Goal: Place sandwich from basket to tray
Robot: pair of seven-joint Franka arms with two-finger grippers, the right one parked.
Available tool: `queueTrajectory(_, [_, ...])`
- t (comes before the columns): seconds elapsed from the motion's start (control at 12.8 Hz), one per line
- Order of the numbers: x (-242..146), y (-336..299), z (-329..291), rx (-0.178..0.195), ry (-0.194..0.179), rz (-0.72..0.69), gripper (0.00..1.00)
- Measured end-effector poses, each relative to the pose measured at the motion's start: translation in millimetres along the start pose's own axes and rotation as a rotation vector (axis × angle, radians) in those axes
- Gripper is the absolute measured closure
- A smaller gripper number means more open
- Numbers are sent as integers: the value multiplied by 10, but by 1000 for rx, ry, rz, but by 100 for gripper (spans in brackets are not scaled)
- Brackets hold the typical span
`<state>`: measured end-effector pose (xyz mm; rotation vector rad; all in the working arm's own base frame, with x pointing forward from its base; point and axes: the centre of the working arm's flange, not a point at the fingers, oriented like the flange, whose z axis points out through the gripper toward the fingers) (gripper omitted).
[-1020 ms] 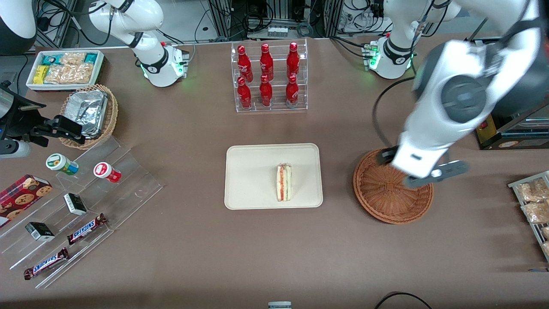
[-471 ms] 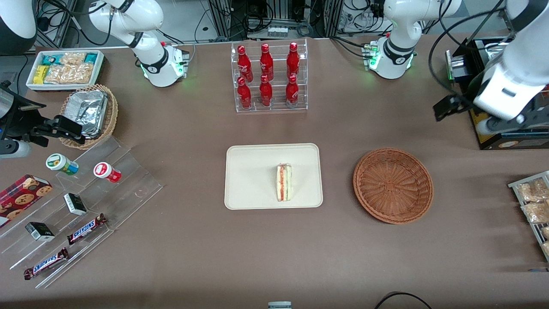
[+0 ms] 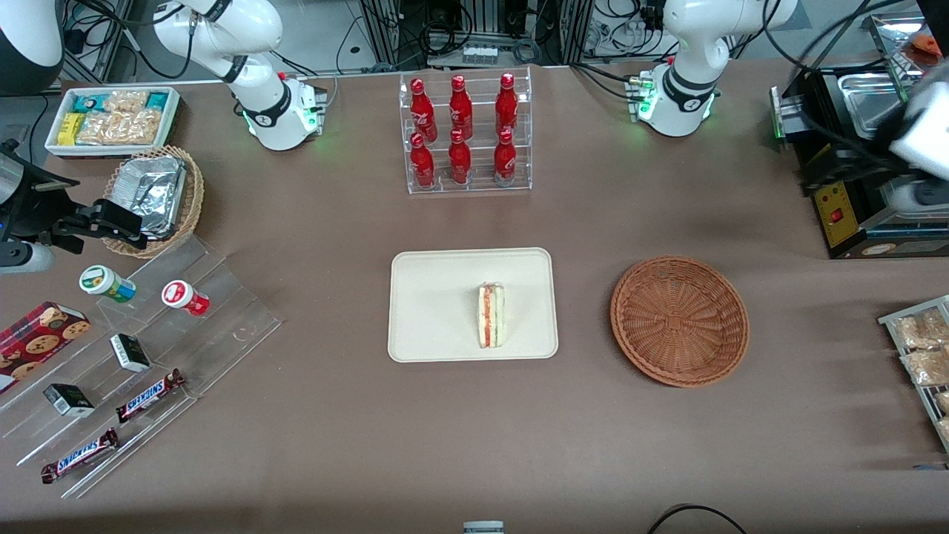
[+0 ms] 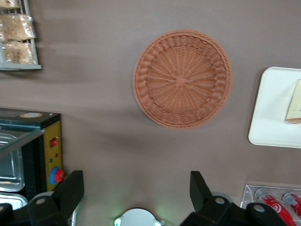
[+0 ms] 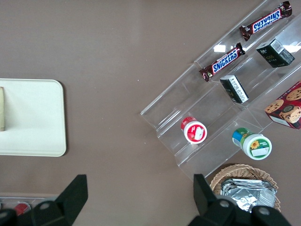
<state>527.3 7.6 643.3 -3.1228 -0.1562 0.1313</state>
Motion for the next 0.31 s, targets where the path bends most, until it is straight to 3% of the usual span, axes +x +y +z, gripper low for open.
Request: queueTrajectory(0.31, [89,78,84,-1,-7,33,0])
